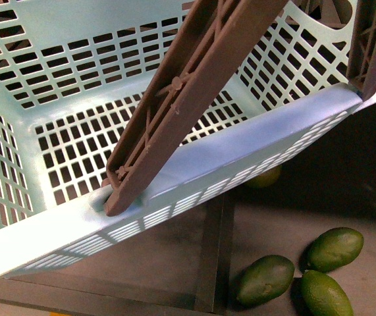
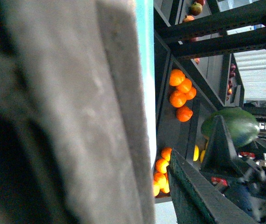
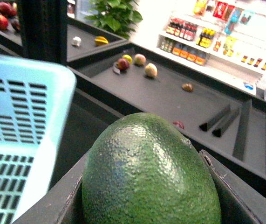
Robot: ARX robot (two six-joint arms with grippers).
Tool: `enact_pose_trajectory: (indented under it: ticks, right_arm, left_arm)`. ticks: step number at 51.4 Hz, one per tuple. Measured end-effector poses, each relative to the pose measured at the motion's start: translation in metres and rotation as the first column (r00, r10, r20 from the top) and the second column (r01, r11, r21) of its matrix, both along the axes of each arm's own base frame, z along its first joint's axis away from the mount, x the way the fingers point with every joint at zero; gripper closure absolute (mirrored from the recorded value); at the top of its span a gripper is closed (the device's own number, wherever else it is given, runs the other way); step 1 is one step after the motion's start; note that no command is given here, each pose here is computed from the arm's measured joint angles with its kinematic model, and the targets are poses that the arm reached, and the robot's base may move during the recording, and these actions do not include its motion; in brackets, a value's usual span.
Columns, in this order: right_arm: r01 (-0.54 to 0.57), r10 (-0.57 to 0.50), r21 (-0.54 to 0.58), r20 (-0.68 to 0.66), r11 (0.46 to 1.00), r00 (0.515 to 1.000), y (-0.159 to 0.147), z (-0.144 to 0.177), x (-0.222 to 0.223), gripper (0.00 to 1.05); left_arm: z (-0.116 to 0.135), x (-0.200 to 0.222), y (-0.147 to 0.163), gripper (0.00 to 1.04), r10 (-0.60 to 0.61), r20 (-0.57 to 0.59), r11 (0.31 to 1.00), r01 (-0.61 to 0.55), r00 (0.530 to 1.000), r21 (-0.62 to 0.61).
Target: Pick mango and avocado into basket
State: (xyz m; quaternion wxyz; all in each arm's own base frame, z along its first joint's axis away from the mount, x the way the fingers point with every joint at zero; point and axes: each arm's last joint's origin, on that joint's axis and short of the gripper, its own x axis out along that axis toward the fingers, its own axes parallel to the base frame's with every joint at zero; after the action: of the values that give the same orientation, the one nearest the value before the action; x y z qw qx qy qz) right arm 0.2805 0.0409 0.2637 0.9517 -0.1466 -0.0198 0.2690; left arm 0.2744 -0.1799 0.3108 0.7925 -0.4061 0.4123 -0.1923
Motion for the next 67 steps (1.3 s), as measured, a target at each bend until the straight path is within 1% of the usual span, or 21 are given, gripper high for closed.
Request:
enact_pose_trajectory:
  ticks: [8,13,23,37,39,49,52,57,62,63,65,66,67]
  right_arm:
    - [-0.068,0.068,0.036,0.01,0.997,0.998,0.034,0.006,-0.01,0.48]
    - [-0.11,0.111,0.061,-0.002,0.992,0.994,0.054,0.003,-0.011,0.48]
    - [-0.158,0.162,0.098,-0.035,0.983,0.986,0.092,-0.01,-0.002,0.48]
    - [-0.197,0.209,0.132,-0.083,0.971,0.974,0.116,-0.019,-0.004,0.48]
    - [-0.2,0.212,0.134,-0.084,0.971,0.974,0.118,-0.019,-0.005,0.44]
    - [-0.183,0.198,0.156,-0.089,0.971,0.976,0.118,-0.016,-0.01,0.16]
    - [-0.147,0.165,0.17,-0.093,0.974,0.982,0.112,-0.015,-0.013,0.07]
    - [-0.039,0.06,0.197,-0.103,0.98,0.993,0.094,-0.009,-0.021,0.09]
    - [0.018,0.003,0.22,-0.093,0.975,0.996,0.085,-0.004,-0.024,0.09]
    - [0.107,-0.087,0.236,-0.09,0.966,0.992,0.085,-0.003,-0.026,0.13]
    - [0.251,-0.235,0.246,-0.091,0.936,0.968,0.08,-0.007,-0.03,0.2]
    - [0.341,-0.327,0.246,-0.096,0.907,0.94,0.074,-0.012,-0.034,0.25]
    - [0.397,-0.385,0.247,-0.101,0.884,0.918,0.068,-0.016,-0.037,0.28]
  left_arm:
    - [0.0,0.0,0.0,0.76,0.0,0.0,1.0,0.0,1.0,0.0]
    - [0.0,0.0,0.0,0.76,0.0,0.0,1.0,0.0,1.0,0.0]
    - [0.0,0.0,0.0,0.76,-0.001,-0.001,1.0,0.001,1.0,-0.001]
    - [0.0,0.0,0.0,0.76,0.0,0.0,1.0,0.0,1.0,0.0]
    - [0.0,0.0,0.0,0.76,0.0,0.0,1.0,0.0,1.0,0.0]
    - [0.0,0.0,0.0,0.76,0.0,0.0,1.0,0.0,1.0,0.0]
    - [0.0,0.0,0.0,0.76,0.0,0.0,1.0,0.0,1.0,0.0]
    - [-0.001,0.0,0.0,0.76,-0.001,-0.003,1.0,0.001,1.0,0.0]
    - [-0.001,0.0,0.0,0.76,0.003,-0.001,1.0,-0.003,1.0,0.004]
    - [-0.001,0.0,0.0,0.76,0.001,0.001,1.0,-0.001,1.0,0.005]
    - [-0.001,0.0,0.0,0.76,0.001,0.0,1.0,-0.001,1.0,0.004]
    - [-0.001,0.0,-0.001,0.76,-0.001,0.0,1.0,0.001,1.0,0.004]
    - [-0.001,0.0,-0.001,0.76,-0.002,0.0,1.0,0.002,1.0,0.003]
